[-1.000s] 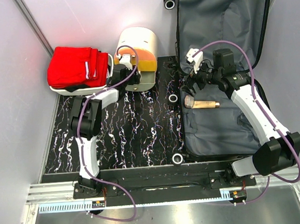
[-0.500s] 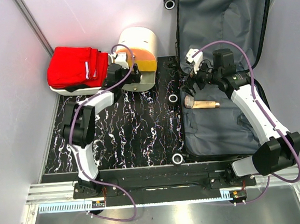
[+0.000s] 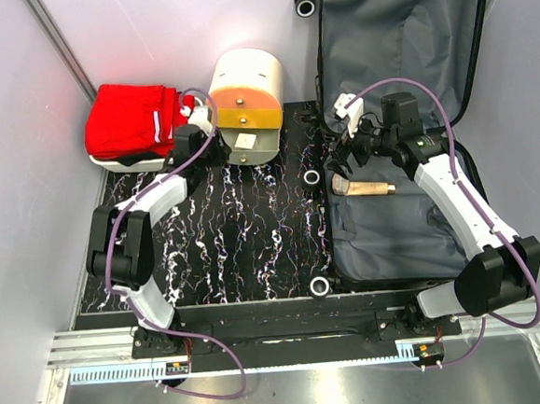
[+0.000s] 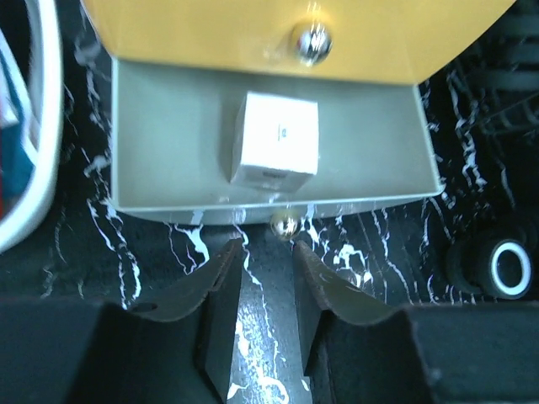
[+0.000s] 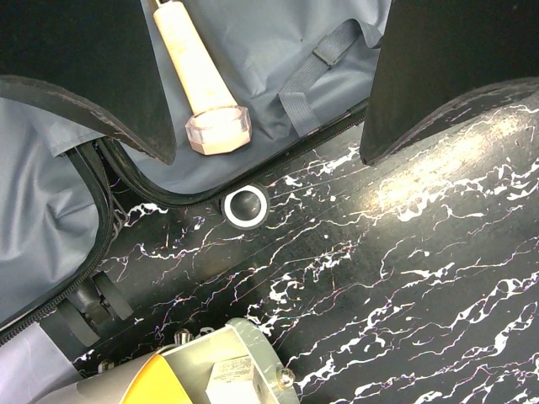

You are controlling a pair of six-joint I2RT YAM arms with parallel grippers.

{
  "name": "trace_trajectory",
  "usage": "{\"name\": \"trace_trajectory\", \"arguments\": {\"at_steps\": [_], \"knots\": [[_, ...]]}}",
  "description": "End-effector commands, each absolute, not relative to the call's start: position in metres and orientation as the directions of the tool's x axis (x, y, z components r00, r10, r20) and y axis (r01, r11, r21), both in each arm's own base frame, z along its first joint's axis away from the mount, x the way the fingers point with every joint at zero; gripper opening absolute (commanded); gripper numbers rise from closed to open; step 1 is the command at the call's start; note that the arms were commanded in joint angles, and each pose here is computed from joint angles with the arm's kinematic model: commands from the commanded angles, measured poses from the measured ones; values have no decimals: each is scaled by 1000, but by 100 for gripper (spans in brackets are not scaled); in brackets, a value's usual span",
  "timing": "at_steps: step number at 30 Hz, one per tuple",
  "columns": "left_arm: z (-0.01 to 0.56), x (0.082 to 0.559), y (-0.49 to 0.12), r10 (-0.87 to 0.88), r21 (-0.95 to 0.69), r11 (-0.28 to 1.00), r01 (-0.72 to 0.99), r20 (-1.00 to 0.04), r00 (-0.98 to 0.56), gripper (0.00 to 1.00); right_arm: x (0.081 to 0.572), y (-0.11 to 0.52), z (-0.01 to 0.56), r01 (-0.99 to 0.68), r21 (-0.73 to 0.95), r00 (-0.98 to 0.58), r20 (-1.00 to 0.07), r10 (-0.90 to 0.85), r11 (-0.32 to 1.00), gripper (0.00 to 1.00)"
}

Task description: Open, take out, and arrange the luggage

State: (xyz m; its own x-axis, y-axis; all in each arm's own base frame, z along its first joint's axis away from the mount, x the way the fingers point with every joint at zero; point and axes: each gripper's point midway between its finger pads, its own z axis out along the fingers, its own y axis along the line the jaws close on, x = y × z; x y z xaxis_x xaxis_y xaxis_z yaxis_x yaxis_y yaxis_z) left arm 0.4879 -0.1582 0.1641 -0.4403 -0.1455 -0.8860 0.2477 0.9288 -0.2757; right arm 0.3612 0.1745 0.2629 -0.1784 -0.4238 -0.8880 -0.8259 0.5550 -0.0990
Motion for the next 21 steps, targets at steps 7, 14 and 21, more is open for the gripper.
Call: {"name": "trace_trajectory", "arguments": {"at_steps": [7, 14, 21], "knots": [[132, 514, -171, -216, -351, 917, 191, -837, -503, 36, 360, 172, 277, -819, -135, -136, -899, -417, 558, 100], [136, 550, -183, -262, -383, 897, 219, -861, -435, 36, 366, 170, 276, -808, -127, -158, -893, -421, 575, 100], [130, 585, -190, -309, -417, 884, 210, -860, -406, 36, 371, 168, 275, -792, -120, -184, -888, -421, 599, 100]]}}
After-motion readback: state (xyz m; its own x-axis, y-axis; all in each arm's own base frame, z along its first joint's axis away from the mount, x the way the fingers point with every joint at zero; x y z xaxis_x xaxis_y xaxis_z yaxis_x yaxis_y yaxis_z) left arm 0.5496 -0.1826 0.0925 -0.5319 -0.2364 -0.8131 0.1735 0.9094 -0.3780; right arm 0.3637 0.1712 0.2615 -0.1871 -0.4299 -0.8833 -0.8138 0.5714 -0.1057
